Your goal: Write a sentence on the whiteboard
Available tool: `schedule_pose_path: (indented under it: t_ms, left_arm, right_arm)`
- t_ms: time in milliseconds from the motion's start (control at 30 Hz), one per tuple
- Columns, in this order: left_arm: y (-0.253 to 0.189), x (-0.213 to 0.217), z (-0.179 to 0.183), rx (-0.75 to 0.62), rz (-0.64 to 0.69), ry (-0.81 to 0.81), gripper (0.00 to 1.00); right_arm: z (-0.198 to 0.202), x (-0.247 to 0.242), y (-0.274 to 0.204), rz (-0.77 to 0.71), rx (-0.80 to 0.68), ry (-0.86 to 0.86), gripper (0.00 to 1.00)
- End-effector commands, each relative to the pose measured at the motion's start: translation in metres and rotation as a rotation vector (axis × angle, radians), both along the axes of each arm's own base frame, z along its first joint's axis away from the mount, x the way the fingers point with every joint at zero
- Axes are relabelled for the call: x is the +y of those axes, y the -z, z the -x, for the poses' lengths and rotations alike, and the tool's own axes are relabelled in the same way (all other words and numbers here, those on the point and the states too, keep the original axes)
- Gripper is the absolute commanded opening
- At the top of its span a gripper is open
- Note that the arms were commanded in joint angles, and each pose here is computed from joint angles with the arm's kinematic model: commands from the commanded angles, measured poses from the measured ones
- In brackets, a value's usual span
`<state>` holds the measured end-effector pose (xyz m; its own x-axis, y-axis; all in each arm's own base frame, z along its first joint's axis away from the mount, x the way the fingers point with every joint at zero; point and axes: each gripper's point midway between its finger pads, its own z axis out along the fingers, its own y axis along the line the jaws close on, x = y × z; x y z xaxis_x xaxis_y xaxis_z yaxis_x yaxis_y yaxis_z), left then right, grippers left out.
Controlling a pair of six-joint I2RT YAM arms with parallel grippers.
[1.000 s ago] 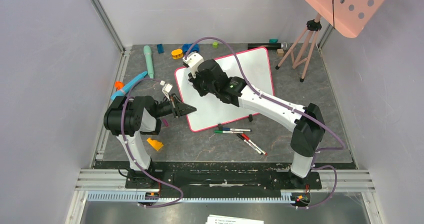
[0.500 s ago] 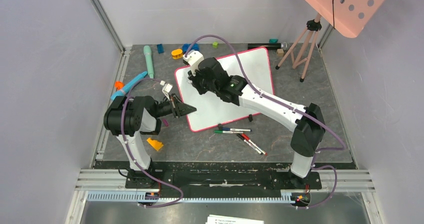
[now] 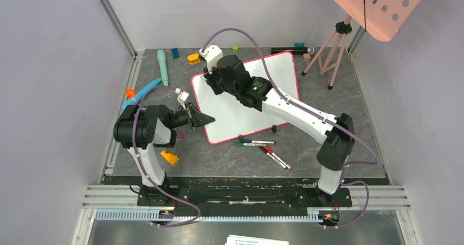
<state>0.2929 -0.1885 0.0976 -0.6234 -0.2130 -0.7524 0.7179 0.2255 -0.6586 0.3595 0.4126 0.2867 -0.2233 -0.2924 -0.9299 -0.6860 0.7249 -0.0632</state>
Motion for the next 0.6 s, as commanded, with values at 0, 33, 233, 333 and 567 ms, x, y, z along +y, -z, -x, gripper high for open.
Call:
schedule_pose_path:
  t_ms: [0,33,233,333,567]
  left_arm:
    - [0.001,-0.009,0.018,-0.134,-0.03,0.091,0.04]
    - [0.001,-0.009,0.018,-0.134,-0.03,0.092,0.04]
    - [0.001,-0.009,0.018,-0.136,-0.03,0.091,0.04]
    - [0.001,-0.009,0.018,-0.137,-0.03,0.091,0.04]
    - [0.001,-0.009,0.018,-0.136,-0.03,0.091,0.04]
  right_arm:
    - [-0.013,0.005,-0.022,-0.034,-0.055,0.021,0.0]
    - [-0.014,0.005,-0.022,-0.033,-0.056,0.023,0.0]
    - [-0.018,0.005,-0.018,-0.017,-0.058,0.035,0.0]
    - [-0.018,0.004,-0.014,-0.011,-0.053,0.038,0.0]
    - [-0.02,0.004,-0.007,0.001,-0.045,0.041,0.0]
